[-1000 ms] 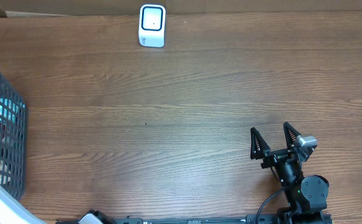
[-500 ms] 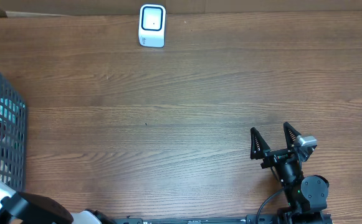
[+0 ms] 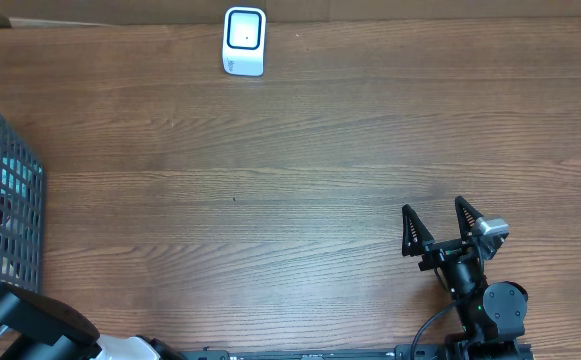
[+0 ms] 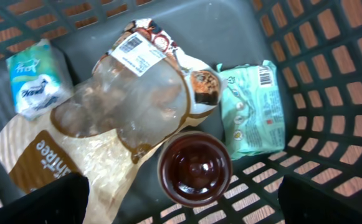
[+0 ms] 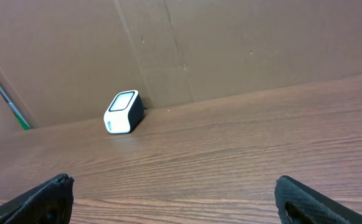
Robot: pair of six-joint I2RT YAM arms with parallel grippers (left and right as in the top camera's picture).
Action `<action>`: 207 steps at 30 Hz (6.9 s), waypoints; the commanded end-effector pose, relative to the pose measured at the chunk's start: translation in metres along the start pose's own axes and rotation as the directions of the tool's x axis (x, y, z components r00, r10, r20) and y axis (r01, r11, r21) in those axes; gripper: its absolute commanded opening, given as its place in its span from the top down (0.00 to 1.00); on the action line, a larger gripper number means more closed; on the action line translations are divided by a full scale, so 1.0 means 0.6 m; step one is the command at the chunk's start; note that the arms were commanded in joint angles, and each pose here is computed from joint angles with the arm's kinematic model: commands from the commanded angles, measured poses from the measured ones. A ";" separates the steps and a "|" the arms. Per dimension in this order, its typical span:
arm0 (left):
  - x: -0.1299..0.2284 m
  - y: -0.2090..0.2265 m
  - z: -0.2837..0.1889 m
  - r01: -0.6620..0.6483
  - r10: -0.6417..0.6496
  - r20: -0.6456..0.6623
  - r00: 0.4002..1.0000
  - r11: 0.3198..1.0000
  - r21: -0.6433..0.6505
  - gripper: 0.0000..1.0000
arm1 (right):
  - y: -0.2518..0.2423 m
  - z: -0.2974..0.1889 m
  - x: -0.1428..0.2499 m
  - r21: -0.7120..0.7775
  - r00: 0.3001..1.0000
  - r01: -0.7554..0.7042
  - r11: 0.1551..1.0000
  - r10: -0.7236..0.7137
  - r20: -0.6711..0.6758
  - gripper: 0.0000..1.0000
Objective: Scan the item barcode
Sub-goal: 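Lower the left gripper into the basket onto the green-capped jar, then close the left gripper on the jar and lift it out, then carry the jar toward the scanner and set it on the table, then return the left gripper to the basket above the clear bread bag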
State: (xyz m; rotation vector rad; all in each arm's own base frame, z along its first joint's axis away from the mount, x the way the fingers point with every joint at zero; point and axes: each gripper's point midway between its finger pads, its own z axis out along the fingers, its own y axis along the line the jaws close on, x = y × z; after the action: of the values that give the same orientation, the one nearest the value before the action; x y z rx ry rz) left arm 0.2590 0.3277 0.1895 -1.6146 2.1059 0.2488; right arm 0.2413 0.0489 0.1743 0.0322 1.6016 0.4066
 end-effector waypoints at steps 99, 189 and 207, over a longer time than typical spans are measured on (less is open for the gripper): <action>0.013 -0.086 0.065 -0.079 0.146 -0.302 0.942 0.972 0.221 0.57 | -0.002 0.000 0.002 0.005 1.000 0.005 1.000 -0.005 0.006 0.00; 0.188 -0.419 -0.430 -0.547 0.504 0.234 0.832 0.673 0.498 0.13 | -0.002 0.000 0.002 0.005 1.000 0.005 1.000 -0.005 0.006 0.00; -0.072 -0.068 -0.216 0.056 -0.061 0.041 0.997 0.993 0.099 0.15 | -0.002 0.000 0.002 0.005 1.000 0.005 1.000 -0.005 0.006 0.00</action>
State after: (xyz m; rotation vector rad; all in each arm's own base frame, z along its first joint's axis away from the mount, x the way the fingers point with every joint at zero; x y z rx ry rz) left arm 0.2810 0.2892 0.3520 -1.5083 1.9911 0.1592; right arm 0.2413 0.0490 0.1742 0.0322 1.6020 0.4066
